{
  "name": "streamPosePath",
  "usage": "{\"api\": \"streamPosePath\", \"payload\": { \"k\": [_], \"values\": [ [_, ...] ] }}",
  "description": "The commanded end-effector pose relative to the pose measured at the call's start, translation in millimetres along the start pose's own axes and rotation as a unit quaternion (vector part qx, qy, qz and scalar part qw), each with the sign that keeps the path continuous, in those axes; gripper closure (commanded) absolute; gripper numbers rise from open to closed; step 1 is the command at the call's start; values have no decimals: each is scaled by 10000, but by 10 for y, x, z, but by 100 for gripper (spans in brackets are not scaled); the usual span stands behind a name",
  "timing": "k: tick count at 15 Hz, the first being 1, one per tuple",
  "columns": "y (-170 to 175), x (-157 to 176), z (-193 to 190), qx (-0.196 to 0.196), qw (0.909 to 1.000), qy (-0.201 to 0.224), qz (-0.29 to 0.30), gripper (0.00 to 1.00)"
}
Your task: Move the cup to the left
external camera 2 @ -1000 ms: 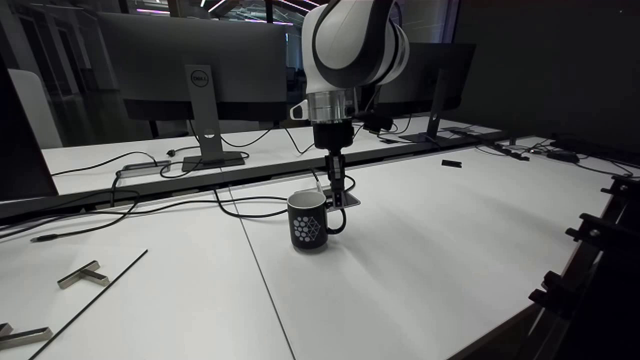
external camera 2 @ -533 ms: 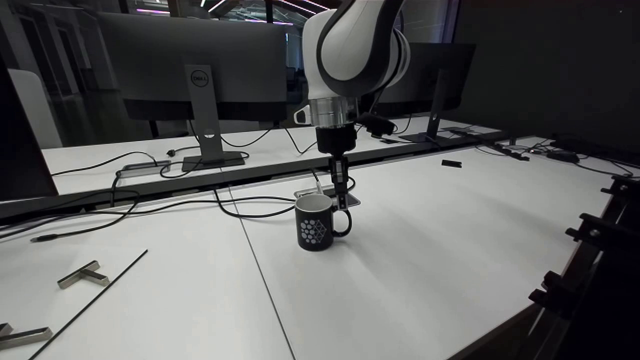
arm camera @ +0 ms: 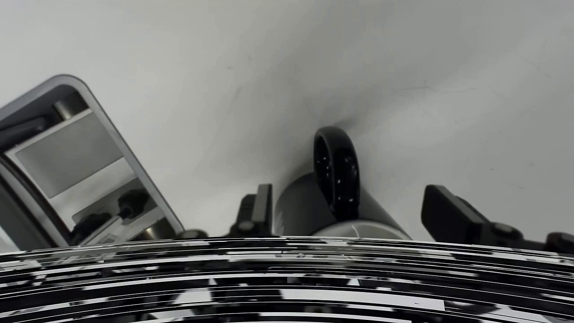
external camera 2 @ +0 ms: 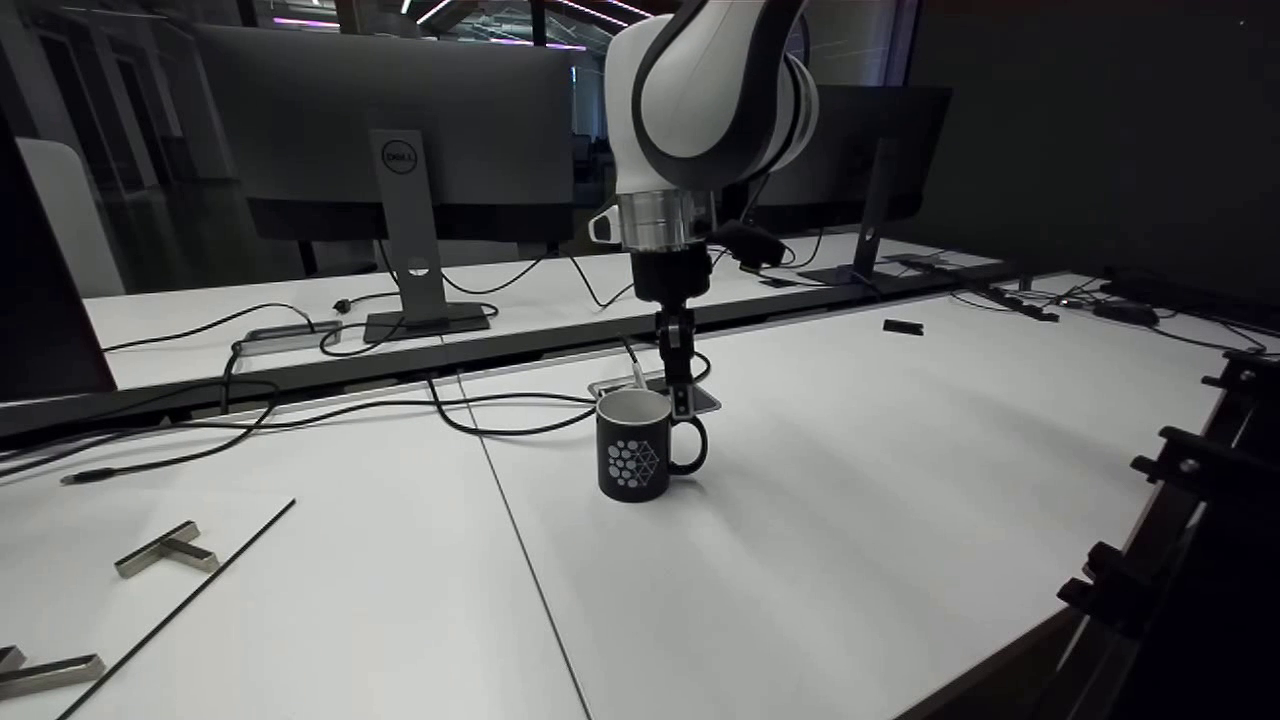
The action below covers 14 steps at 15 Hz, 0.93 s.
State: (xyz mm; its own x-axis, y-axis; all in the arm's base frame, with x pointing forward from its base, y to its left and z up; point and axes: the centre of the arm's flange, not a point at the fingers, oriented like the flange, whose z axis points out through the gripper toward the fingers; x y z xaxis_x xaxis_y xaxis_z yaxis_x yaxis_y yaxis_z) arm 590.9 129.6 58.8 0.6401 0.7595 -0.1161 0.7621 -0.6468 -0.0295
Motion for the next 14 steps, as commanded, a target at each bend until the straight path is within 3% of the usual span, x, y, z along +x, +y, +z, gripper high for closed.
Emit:
{"api": "streamPosePath", "payload": {
  "k": [1,9,14],
  "values": [
    [55,-53,-46,-74,9999,-7,117,0],
    [17,-1022,-411,397,9990,-2,228,0],
    [-28,-1617,-720,86,9989,345,301,0]
  ]
}}
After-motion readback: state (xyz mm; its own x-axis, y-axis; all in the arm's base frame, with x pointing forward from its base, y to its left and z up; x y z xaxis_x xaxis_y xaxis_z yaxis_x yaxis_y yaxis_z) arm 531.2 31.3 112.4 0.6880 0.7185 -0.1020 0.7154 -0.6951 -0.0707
